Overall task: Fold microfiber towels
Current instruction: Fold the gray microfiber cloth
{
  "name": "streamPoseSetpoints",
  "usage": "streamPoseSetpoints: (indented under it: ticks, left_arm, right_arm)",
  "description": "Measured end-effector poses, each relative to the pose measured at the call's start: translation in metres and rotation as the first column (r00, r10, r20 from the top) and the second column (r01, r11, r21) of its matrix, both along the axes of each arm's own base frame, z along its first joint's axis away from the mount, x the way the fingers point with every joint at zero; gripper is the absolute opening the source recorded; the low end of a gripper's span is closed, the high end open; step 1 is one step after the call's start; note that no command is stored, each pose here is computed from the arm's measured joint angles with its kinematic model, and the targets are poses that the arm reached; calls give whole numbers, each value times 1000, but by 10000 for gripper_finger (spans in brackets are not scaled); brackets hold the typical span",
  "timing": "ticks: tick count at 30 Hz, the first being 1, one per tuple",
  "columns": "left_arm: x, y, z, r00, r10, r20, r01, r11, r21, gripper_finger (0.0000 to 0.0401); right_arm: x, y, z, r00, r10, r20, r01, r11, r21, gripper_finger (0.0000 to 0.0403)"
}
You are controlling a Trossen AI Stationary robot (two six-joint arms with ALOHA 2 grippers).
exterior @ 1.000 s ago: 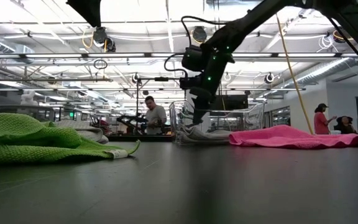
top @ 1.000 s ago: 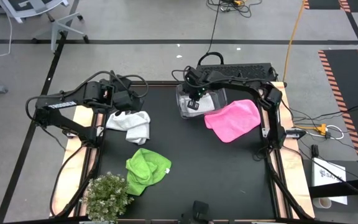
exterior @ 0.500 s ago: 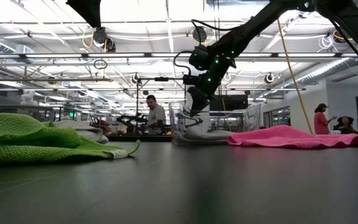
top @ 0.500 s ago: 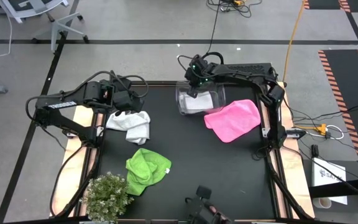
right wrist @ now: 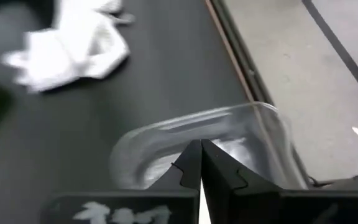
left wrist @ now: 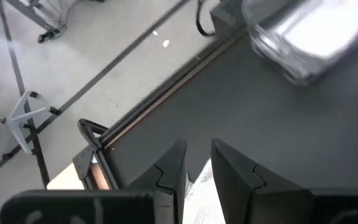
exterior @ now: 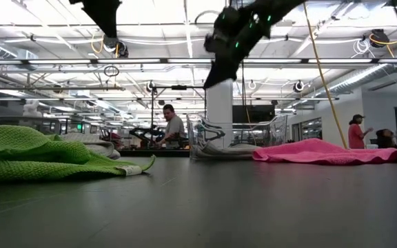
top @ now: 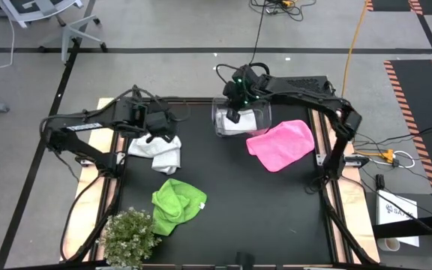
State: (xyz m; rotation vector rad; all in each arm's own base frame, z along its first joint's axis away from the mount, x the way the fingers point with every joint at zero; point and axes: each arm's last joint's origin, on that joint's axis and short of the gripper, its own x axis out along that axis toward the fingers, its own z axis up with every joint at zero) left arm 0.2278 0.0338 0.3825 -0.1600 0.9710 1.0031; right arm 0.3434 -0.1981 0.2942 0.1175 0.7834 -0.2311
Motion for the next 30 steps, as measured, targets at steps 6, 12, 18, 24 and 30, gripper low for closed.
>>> streamPoseSetpoints:
  ticks: [6, 12, 18, 24, 30]
  left_arm:
    - [24, 0, -40, 978, -99, -183, 91, 995, -48, 78]
    - [36, 2, -93, 910, -155, -384, 131, 987, -88, 115]
    - [51, 3, -137, 842, -284, -460, 255, 959, -124, 171]
    - [61, 8, -174, 749, -390, -535, 353, 919, -175, 212]
    - [71, 14, -198, 665, -481, -571, 406, 875, -264, 234]
  right_arm:
    - [-20, 43, 42, 1000, -3, 26, 1, 998, 63, 0]
    - [-32, 79, 62, 999, 14, 33, -18, 994, 107, 0]
    - [-29, 101, 61, 1000, 7, -22, -5, 995, 103, 0]
    - [-25, 112, 47, 999, -1, -44, 7, 989, 149, 0]
    - [-26, 116, 18, 994, -34, -105, 55, 977, 206, 0]
